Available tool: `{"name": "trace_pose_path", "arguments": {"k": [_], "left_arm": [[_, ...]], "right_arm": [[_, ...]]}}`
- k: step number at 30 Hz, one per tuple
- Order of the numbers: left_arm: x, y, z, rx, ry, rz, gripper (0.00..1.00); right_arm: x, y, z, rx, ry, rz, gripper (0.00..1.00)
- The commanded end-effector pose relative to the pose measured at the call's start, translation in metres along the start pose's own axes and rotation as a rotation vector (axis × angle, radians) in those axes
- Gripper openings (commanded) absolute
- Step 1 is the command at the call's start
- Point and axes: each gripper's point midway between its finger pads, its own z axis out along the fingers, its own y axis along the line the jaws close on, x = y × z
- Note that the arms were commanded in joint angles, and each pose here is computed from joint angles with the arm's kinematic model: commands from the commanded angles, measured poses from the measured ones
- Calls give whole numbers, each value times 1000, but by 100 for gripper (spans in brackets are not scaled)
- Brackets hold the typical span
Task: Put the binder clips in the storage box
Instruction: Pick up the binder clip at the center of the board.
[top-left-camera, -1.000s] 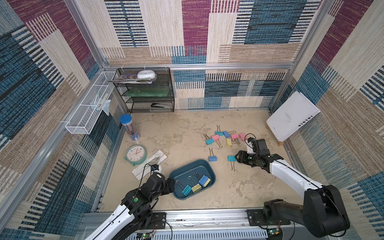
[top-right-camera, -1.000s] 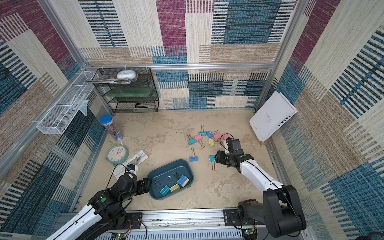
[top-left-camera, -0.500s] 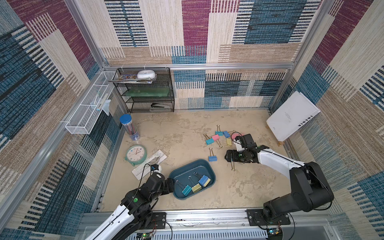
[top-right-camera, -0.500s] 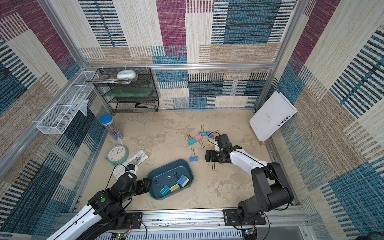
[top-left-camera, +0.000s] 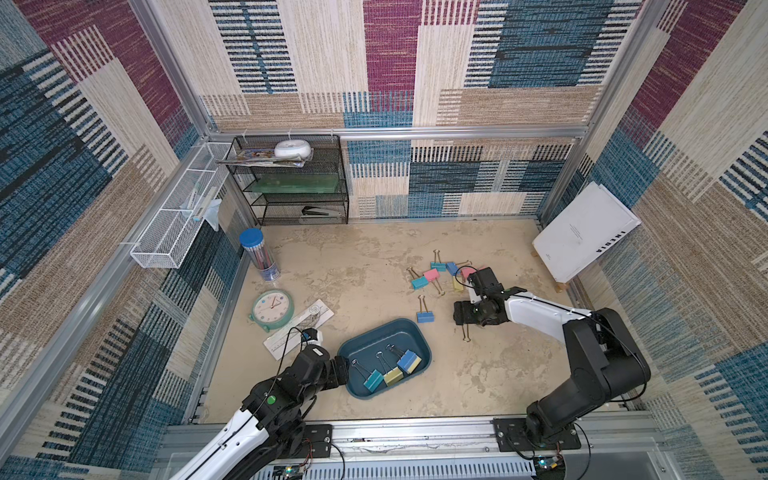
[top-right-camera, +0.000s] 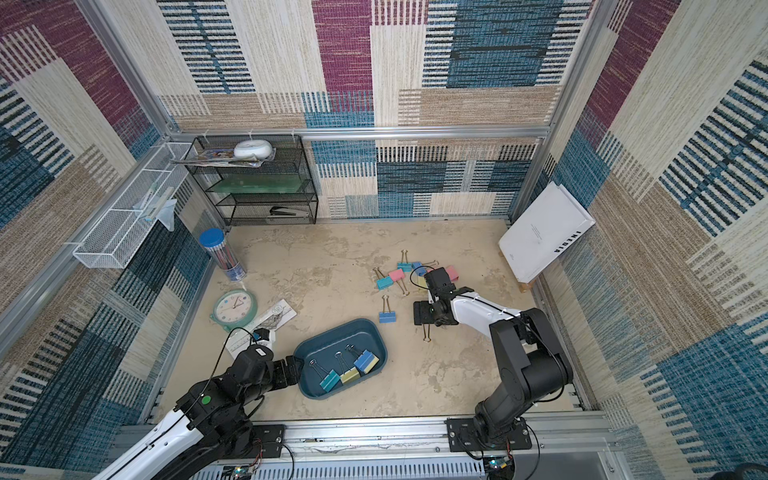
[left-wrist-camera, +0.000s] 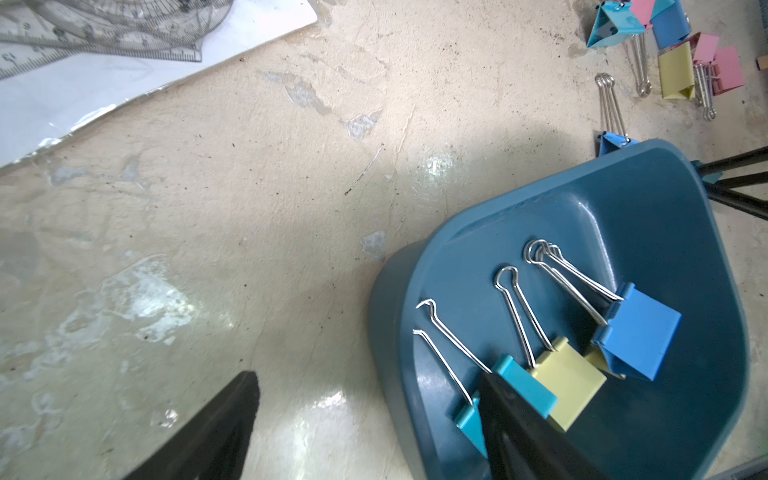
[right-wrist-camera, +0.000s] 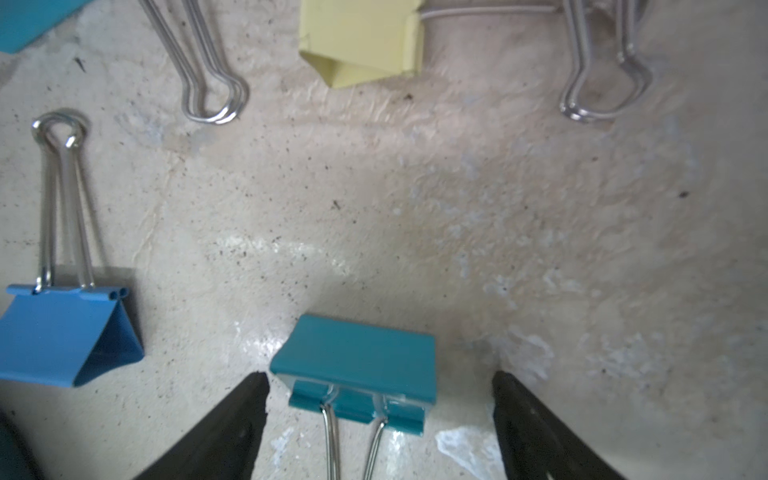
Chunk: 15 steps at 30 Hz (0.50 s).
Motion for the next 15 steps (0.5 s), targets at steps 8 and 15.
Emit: {"name": "trace_pose_path", "arguments": {"k": [8,15], "left_arm": [[-1,1,1,-5,-5,0,87],[0,1,1,-5,-4,1,87]], "right_arm": [[10,6,7,-6,34,19,59],[5,5,-2,15,13,18,52]]}}
